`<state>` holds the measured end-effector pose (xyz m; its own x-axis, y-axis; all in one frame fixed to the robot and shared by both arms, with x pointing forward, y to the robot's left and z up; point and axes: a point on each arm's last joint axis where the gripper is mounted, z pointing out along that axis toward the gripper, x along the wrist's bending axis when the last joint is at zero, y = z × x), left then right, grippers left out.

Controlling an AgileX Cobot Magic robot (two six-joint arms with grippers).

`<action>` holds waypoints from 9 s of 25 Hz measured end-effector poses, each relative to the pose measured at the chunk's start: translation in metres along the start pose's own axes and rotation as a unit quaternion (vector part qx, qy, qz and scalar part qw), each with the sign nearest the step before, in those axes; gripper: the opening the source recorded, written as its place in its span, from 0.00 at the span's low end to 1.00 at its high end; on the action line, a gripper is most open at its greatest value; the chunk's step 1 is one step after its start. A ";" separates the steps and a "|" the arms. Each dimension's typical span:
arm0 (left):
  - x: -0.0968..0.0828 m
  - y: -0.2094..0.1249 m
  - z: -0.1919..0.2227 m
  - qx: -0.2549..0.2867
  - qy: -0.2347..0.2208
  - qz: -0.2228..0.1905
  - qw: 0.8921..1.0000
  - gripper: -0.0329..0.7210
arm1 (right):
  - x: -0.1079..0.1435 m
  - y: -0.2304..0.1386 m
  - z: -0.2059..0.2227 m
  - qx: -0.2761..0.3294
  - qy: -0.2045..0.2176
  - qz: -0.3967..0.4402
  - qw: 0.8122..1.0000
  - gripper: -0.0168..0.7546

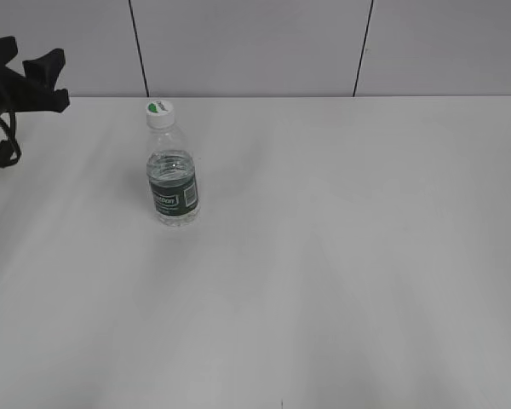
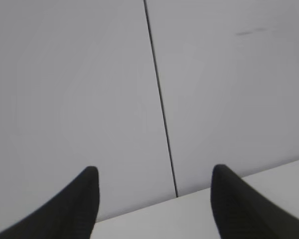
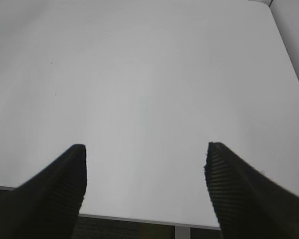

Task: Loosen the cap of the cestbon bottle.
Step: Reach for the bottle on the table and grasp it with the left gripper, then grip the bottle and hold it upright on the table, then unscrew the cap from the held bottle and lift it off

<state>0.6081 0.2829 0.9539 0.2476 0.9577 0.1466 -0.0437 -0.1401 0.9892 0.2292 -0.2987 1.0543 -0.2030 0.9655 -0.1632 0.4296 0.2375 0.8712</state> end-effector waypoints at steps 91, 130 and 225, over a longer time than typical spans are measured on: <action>-0.116 -0.117 0.001 0.098 -0.297 -0.091 0.945 0.76 | 0.000 0.000 0.000 0.000 0.000 0.001 1.000 0.75; -0.114 -0.107 0.018 0.072 -0.303 -0.092 0.946 0.60 | 0.000 0.000 0.000 0.000 0.000 0.002 1.000 0.75; -0.205 -0.091 -0.017 0.076 -0.524 -0.038 0.848 0.59 | -0.045 0.254 0.222 0.241 0.085 0.000 0.967 0.75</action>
<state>0.5450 0.1037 0.8335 0.9710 0.2285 -0.0700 0.1161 -0.1952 0.9739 0.5428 -0.2577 1.1800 -0.3278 0.9435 -0.0491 0.7813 0.2999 0.5473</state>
